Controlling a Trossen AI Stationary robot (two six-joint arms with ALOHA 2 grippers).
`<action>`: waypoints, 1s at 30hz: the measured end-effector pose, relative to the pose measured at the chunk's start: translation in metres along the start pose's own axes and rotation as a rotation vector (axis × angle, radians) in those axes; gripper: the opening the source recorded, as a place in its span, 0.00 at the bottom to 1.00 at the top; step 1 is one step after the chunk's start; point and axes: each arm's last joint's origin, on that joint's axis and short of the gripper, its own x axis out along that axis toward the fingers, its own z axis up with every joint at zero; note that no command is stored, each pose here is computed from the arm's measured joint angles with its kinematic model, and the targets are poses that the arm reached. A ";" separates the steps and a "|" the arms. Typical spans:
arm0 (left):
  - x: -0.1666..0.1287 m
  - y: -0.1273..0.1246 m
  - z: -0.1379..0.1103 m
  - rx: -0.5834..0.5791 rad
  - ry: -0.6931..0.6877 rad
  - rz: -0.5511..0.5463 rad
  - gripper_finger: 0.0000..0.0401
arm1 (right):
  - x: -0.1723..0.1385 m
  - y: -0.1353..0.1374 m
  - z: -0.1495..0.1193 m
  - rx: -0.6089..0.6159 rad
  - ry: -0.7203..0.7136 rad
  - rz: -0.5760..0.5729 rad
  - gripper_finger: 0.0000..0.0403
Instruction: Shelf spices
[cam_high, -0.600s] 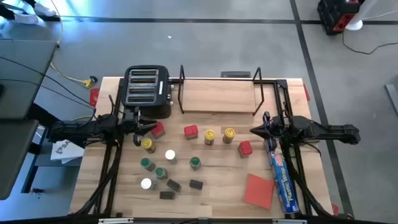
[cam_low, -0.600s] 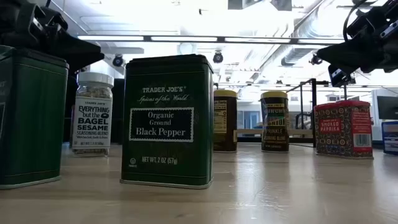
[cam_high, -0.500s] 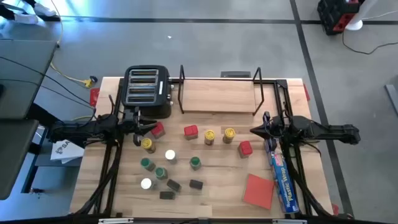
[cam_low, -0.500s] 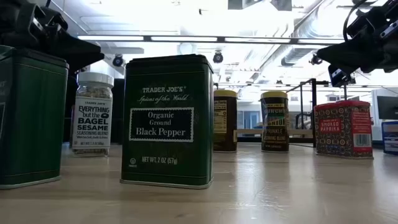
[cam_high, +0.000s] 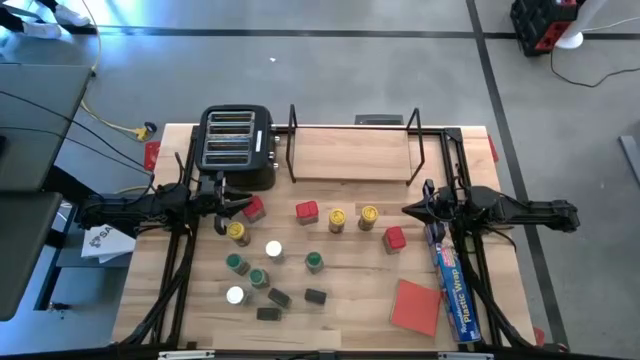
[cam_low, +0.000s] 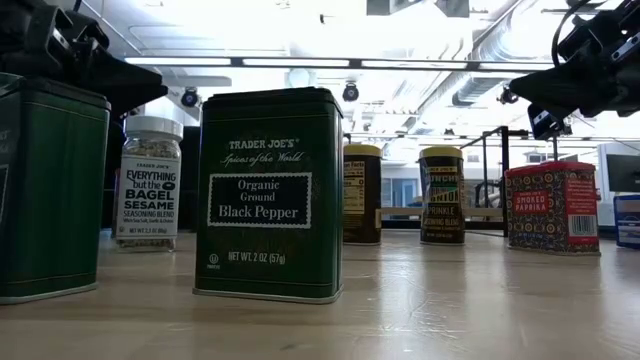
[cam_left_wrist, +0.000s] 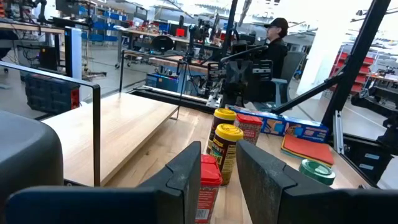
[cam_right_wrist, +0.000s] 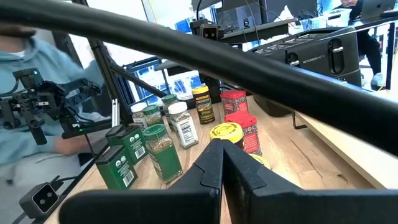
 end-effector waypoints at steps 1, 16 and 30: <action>0.000 0.000 0.000 0.000 0.000 0.000 0.24 | 0.000 0.000 0.000 0.000 0.000 0.000 0.00; 0.000 0.000 0.000 0.000 0.000 0.000 0.24 | 0.000 0.000 0.000 0.000 0.000 0.000 0.00; 0.000 0.000 0.000 0.000 0.000 0.000 0.24 | 0.000 0.000 0.006 0.033 -0.073 -0.031 0.00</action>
